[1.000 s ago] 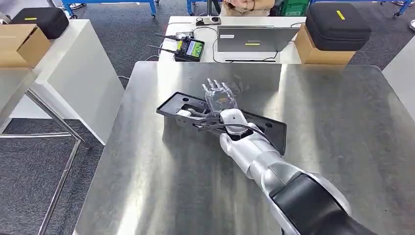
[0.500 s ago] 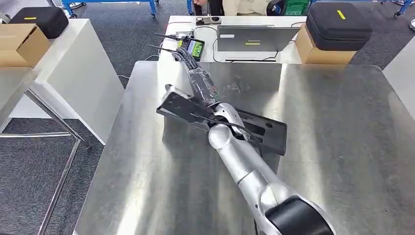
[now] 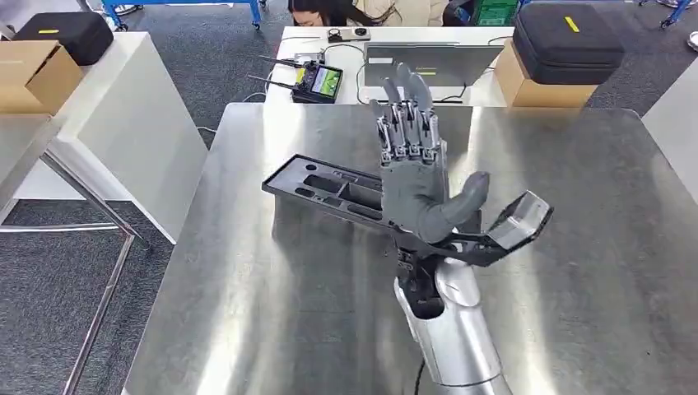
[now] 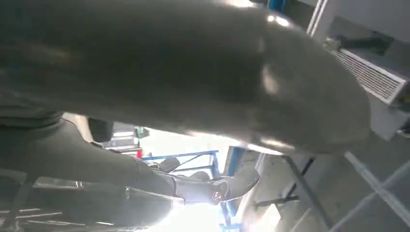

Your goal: Take the parts from the cabinet and place them on the table.

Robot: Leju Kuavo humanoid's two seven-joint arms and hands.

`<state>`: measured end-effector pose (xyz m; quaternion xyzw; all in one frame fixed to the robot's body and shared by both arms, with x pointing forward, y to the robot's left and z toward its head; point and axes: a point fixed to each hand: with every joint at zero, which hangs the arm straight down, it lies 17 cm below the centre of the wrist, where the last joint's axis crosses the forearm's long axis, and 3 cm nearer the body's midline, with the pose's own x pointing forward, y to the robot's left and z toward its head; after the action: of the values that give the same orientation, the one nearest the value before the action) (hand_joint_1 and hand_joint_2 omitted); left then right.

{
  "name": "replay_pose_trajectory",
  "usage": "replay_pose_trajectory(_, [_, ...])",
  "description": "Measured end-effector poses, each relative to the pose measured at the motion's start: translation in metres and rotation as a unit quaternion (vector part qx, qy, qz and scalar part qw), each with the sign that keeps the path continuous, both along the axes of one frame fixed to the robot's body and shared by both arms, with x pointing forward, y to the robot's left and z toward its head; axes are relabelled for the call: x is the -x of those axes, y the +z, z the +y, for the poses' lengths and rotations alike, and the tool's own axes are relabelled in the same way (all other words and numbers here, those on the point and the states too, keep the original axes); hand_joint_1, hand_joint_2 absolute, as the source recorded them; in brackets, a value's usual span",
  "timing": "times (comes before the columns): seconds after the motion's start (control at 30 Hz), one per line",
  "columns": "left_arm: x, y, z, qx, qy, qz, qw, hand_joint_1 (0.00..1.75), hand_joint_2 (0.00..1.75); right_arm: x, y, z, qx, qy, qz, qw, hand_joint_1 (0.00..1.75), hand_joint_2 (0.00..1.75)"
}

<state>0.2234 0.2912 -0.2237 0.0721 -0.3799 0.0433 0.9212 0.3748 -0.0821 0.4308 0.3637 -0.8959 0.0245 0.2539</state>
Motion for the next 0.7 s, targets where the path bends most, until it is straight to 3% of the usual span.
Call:
replay_pose_trajectory(0.17, [0.0, 0.0, -0.001, 0.0, -0.002, 0.0, 1.0, 0.0, 0.0, 0.013, 0.005, -0.01, -0.01, 0.006, -0.016, 1.0, 0.0, 0.0])
replay_pose_trajectory(0.33, [0.0, -0.001, -0.003, -0.001, -0.012, 0.003, 1.0, 0.0, 0.0, 0.045, -0.005, -0.031, -0.066, 0.085, -0.027, 0.994, 0.0, 0.0])
replay_pose_trajectory(0.7, [-0.004, 0.002, -0.002, -0.009, -0.003, -0.004, 1.0, 0.0, 0.0, 0.052, -0.035, -0.004, -0.014, 0.124, -0.013, 0.992, 0.0, 0.0])
